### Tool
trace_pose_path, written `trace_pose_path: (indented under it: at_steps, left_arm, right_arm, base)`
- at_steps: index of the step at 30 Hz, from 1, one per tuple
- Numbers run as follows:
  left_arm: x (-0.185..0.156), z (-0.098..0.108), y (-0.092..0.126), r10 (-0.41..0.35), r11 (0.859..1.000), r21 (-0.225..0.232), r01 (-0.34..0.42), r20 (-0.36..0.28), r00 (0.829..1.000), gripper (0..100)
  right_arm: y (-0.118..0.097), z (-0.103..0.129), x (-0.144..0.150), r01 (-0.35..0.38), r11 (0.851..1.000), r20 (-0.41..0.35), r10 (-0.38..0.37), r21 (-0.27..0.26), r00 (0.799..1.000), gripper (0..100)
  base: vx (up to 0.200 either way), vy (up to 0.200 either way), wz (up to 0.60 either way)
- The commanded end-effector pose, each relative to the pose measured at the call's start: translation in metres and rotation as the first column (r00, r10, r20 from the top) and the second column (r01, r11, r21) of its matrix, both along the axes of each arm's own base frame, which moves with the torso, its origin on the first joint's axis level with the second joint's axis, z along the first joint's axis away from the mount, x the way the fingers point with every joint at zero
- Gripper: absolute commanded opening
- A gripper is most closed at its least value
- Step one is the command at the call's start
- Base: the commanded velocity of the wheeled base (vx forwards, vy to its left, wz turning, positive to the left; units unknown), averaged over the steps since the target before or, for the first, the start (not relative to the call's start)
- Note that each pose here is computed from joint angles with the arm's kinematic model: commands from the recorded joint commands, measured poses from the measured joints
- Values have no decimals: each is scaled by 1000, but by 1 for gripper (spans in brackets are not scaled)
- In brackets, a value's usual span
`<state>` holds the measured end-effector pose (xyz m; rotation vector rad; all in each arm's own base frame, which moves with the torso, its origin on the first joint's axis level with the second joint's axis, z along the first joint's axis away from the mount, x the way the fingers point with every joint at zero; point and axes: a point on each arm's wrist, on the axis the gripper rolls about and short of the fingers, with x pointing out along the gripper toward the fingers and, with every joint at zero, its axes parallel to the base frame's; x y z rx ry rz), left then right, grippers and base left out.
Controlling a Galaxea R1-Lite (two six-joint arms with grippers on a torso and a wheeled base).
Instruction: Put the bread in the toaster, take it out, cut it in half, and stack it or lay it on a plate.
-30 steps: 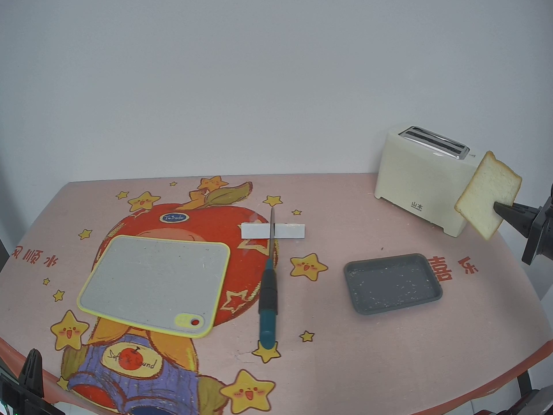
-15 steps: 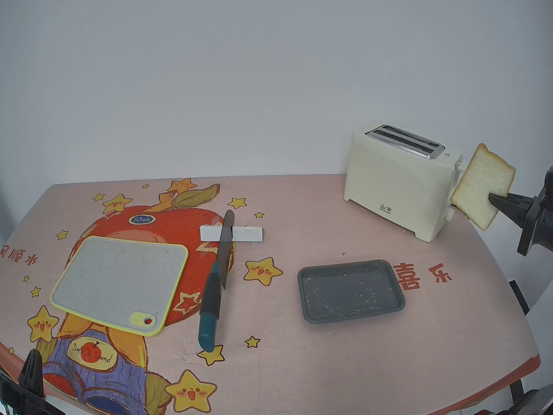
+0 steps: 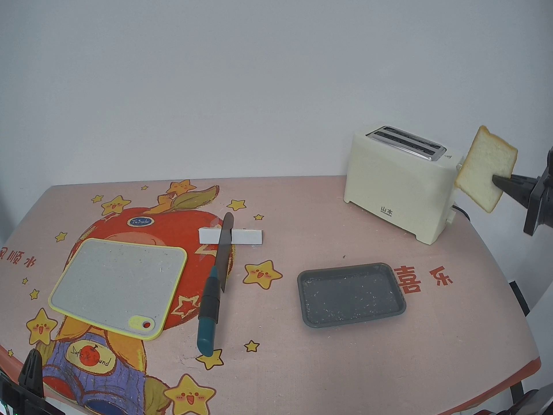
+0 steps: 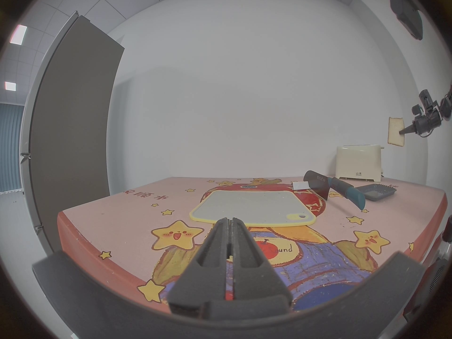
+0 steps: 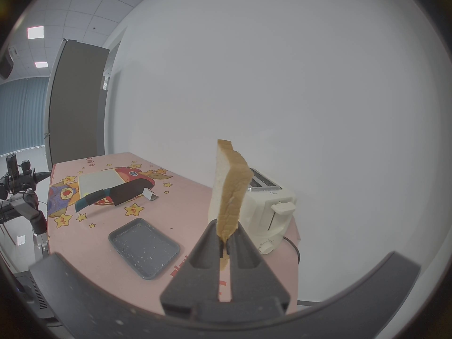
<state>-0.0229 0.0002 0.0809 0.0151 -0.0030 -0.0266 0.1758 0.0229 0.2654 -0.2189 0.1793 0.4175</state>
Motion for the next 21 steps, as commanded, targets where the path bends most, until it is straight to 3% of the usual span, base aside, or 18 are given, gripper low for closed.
trace_pose_path:
  at_steps: [1, 13, 21]
  left_arm:
    - [1, -5, 0, 1, 1000, 1, -1, -17, 1000, 0]
    - [1, -5, 0, -1, 1000, 1, 1, -17, 1000, 0]
    - [1, -5, 0, -1, 1000, 0, 1, -15, 1000, 0]
  right_arm:
    - [-4, 12, 16, -5, 1000, 13, 5, 6, 1000, 0]
    - [-19, 21, 62, -64, 998, 31, 64, -28, 997, 0]
    - [-16, 21, 90, -103, 994, 5, 103, -24, 995, 0]
  base:
    - [0, 0, 0]
    - [0, 0, 0]
    - [0, 0, 0]
